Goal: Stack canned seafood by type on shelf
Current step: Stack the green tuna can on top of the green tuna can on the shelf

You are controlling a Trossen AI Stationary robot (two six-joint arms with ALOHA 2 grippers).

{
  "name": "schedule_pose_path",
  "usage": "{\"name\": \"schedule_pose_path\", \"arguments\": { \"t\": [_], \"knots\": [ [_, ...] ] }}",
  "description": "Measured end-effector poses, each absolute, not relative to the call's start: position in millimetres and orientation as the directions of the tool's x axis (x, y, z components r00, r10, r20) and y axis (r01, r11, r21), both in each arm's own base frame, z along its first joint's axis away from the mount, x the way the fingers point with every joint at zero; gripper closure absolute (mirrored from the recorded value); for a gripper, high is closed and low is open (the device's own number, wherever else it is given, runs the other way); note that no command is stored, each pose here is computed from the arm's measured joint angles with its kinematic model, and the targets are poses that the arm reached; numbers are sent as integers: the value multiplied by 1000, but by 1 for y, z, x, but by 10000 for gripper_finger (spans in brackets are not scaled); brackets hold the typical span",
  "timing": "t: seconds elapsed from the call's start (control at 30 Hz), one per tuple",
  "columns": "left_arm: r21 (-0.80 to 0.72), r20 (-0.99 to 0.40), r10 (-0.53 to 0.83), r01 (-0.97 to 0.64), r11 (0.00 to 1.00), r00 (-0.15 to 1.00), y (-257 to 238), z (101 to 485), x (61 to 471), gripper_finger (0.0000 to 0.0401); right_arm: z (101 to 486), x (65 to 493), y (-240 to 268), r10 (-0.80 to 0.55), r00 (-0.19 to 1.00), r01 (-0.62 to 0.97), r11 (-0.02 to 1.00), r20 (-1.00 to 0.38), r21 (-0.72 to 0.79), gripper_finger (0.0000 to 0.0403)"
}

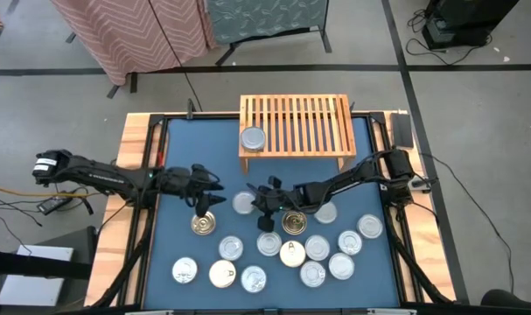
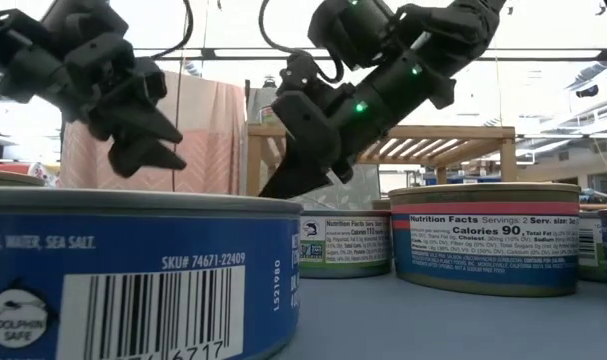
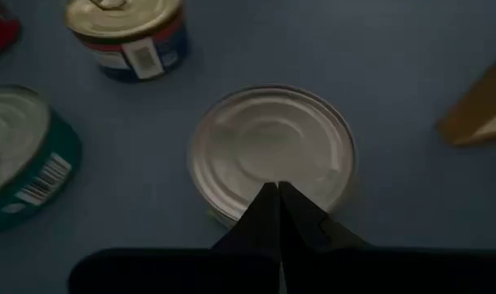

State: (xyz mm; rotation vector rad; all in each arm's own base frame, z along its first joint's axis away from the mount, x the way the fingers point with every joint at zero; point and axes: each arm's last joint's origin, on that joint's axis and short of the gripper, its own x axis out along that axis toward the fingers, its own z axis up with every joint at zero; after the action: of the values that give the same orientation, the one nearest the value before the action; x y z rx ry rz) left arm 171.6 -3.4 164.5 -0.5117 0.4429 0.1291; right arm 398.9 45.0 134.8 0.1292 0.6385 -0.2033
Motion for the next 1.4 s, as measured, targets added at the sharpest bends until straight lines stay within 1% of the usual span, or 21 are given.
{"name": "schedule_pose_path", "arguments": {
  "t": [0.27, 0.47, 0.6, 0.77, 1.0, 1.2, 1.4],
  "knots": [
    [-477, -394, 56, -256, 841, 917, -2, 163, 171, 151, 125, 391, 39, -161, 776, 268, 959, -610, 88, 403],
    [-477, -396, 68, -269, 837, 916, -2, 162, 171, 151, 123, 390, 37, -165, 776, 276, 957, -608, 92, 403],
    [-491, -402, 97, -304, 816, 911, -1, 162, 170, 151, 120, 390, 37, -168, 769, 282, 955, -617, 91, 403],
    [-521, -411, 100, -324, 790, 906, -1, 160, 171, 151, 117, 391, 37, -167, 768, 291, 951, -618, 104, 403],
    [-531, -469, 108, -378, 759, 876, -1, 149, 176, 151, 112, 390, 37, -170, 752, 312, 943, -636, 118, 403],
    [-542, -461, 98, -368, 756, 882, -1, 144, 183, 151, 111, 388, 40, -169, 739, 311, 944, -652, 108, 403],
    [-583, -454, 81, -365, 726, 887, -2, 140, 188, 151, 110, 388, 41, -174, 734, 314, 944, -657, 102, 403]
  ]
}}
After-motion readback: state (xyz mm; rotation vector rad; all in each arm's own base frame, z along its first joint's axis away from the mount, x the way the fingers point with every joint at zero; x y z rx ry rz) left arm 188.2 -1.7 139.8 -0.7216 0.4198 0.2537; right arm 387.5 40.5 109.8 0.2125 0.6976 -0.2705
